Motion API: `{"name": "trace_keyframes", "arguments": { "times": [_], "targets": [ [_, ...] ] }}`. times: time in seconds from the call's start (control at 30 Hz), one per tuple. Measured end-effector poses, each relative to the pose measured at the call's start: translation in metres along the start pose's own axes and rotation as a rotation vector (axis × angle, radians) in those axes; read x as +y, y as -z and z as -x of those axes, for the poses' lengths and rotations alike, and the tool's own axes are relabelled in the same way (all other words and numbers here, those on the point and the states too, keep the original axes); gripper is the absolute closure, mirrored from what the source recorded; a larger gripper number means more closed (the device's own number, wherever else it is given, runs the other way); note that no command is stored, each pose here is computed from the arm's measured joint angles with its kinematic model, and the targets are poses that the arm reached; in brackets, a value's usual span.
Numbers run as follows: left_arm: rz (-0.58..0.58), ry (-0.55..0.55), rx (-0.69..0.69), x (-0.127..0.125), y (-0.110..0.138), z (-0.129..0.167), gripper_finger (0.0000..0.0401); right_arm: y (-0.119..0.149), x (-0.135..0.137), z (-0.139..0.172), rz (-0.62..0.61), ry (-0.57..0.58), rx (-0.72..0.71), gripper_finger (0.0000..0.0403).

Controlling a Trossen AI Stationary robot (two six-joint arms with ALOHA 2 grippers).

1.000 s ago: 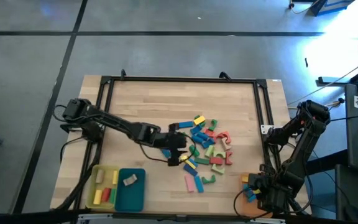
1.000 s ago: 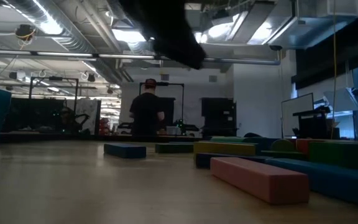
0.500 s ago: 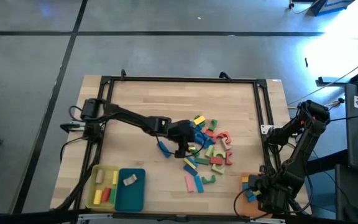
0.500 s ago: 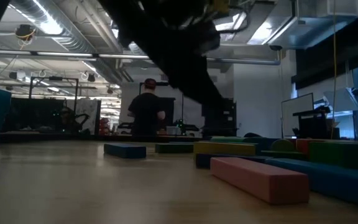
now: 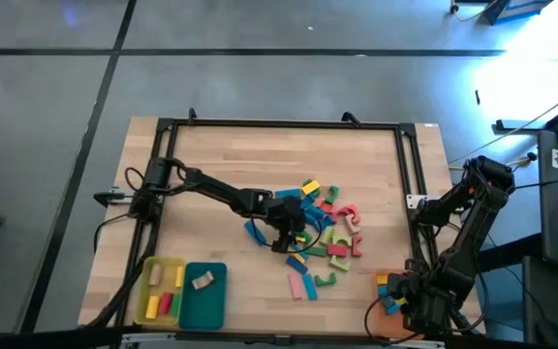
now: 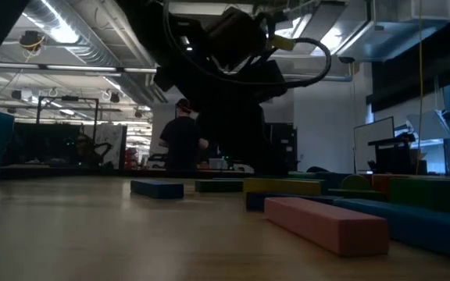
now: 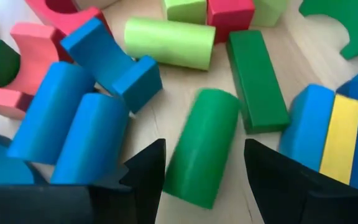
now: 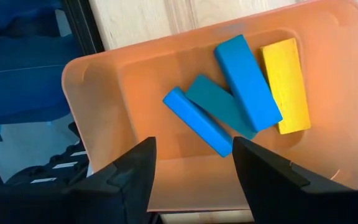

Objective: Sort blocks by size
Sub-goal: Put the green cylindrical block into the yellow bin

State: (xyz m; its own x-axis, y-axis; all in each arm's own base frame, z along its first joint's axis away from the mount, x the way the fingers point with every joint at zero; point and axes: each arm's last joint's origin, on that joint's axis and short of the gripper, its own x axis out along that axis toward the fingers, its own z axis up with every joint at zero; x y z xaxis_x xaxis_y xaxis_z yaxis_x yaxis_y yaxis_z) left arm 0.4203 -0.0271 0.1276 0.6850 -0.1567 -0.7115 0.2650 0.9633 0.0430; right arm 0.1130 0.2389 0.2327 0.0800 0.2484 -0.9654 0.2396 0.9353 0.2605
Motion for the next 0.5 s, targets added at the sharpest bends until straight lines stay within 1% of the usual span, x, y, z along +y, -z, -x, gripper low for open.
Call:
{"name": "trace_keyframes", "arguments": {
  "times": [0.2, 0.5],
  "targets": [
    [0.001, -0.003, -0.006, 0.002, 0.000, 0.000, 0.0205, 0.000, 0.000, 0.000, 0.000, -0.002, 0.000, 0.0189],
    [0.036, -0.001, 0.028, 0.003, 0.012, -0.015, 0.0205, 0.000, 0.001, 0.000, 0.000, -0.010, -0.002, 0.0189]
  ]
}}
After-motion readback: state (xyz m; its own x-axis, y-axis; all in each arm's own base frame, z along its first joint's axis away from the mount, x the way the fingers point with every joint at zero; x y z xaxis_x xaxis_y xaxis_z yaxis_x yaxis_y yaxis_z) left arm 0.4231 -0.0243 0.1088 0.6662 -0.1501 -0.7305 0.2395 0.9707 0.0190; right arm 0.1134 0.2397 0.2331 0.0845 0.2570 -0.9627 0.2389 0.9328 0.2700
